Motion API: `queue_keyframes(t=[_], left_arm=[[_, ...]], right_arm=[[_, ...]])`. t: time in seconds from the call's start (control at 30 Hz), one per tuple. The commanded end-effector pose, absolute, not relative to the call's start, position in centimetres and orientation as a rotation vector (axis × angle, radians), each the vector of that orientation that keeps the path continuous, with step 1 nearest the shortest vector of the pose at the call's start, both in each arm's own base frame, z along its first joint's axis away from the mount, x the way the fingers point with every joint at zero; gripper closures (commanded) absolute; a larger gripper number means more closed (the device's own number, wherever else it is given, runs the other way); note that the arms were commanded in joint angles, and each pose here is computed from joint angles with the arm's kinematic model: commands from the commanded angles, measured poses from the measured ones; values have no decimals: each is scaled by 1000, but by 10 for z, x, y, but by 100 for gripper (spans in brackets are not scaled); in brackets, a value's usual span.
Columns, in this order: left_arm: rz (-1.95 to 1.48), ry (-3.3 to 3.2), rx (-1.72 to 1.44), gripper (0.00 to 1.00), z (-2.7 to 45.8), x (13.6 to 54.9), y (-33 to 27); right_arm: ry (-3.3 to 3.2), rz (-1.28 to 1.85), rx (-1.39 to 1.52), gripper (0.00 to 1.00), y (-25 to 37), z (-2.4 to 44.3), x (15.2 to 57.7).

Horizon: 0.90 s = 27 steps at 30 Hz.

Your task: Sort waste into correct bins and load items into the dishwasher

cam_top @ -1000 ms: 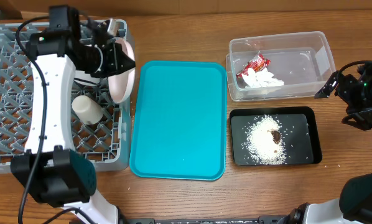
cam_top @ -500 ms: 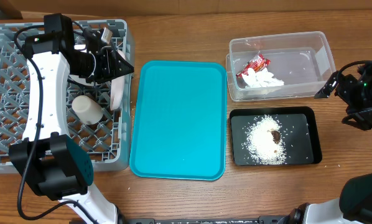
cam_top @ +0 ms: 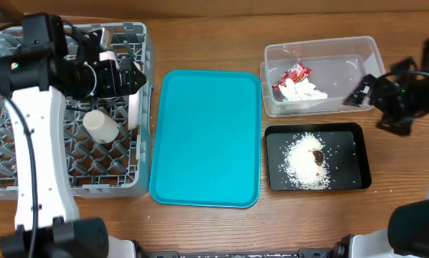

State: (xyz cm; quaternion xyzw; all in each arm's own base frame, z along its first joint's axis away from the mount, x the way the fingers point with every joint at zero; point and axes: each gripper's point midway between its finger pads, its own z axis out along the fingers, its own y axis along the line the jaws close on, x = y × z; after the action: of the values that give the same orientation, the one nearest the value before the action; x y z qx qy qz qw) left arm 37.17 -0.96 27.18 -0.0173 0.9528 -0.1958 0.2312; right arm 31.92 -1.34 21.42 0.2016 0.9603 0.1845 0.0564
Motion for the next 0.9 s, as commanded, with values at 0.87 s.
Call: queue_keyframes(t=[0.87], left_arm=[[-304, 2969, -170, 0, 256, 259, -8]], right_arm=[[2767, 298, 78, 0, 73, 260, 319]])
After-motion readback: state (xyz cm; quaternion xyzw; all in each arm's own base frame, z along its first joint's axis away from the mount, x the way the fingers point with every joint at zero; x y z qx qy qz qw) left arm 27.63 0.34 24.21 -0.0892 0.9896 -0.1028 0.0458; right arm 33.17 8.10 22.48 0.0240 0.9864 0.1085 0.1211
